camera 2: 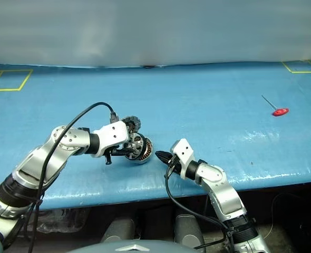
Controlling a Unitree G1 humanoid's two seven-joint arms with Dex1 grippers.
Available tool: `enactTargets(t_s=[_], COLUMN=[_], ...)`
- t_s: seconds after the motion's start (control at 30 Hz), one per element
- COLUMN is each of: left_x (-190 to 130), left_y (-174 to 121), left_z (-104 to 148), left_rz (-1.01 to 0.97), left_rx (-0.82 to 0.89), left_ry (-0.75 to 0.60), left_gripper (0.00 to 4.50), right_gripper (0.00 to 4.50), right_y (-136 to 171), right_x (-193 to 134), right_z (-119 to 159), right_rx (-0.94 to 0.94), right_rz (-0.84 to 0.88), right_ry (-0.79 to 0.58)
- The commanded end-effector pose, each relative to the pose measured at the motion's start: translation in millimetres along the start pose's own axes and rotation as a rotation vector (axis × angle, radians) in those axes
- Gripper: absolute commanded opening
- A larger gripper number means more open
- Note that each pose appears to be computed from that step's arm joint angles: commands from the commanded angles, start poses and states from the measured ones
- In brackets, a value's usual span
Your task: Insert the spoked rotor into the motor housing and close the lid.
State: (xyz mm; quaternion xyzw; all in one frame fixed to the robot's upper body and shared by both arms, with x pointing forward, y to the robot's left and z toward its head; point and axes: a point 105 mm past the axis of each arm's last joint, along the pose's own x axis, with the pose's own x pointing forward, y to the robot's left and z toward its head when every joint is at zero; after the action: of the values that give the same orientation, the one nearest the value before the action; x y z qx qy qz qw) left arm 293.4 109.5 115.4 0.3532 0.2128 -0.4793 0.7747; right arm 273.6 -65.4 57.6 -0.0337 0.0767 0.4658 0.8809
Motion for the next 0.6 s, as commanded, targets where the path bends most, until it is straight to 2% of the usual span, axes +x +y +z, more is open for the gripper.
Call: enactTargets(t_s=[0.03, 0.23, 0.53, 0.57, 0.6], left_x=[-2.5, -2.3, -3.0, -3.3, -3.6], left_y=[5.2, 6.7, 8.3, 8.6, 8.8], left_z=[3.7, 4.3, 9.1, 9.6, 10.0], left_rz=[0.009, 0.006, 0.008, 0.008, 0.009], left_rx=[0.028, 0.029, 0.035, 0.036, 0.037], left_ry=[0.003, 0.006, -0.005, -0.006, -0.007], left_gripper=[1.29, 1.29, 4.28, 4.46, 4.46], right_gripper=[0.0, 0.0, 0.0, 0.0, 0.0], right_y=[-1.9, -2.0, -1.7, -1.8, -2.0], right_x=[-2.1, -2.3, -2.0, -2.0, -2.0], right_z=[10.1, 9.9, 9.3, 9.3, 9.2], right_rx=[-0.029, -0.028, -0.026, -0.025, -0.025], right_rz=[-0.013, -0.02, -0.021, -0.022, -0.022], right_ry=[-0.04, -0.042, -0.04, -0.04, -0.04])
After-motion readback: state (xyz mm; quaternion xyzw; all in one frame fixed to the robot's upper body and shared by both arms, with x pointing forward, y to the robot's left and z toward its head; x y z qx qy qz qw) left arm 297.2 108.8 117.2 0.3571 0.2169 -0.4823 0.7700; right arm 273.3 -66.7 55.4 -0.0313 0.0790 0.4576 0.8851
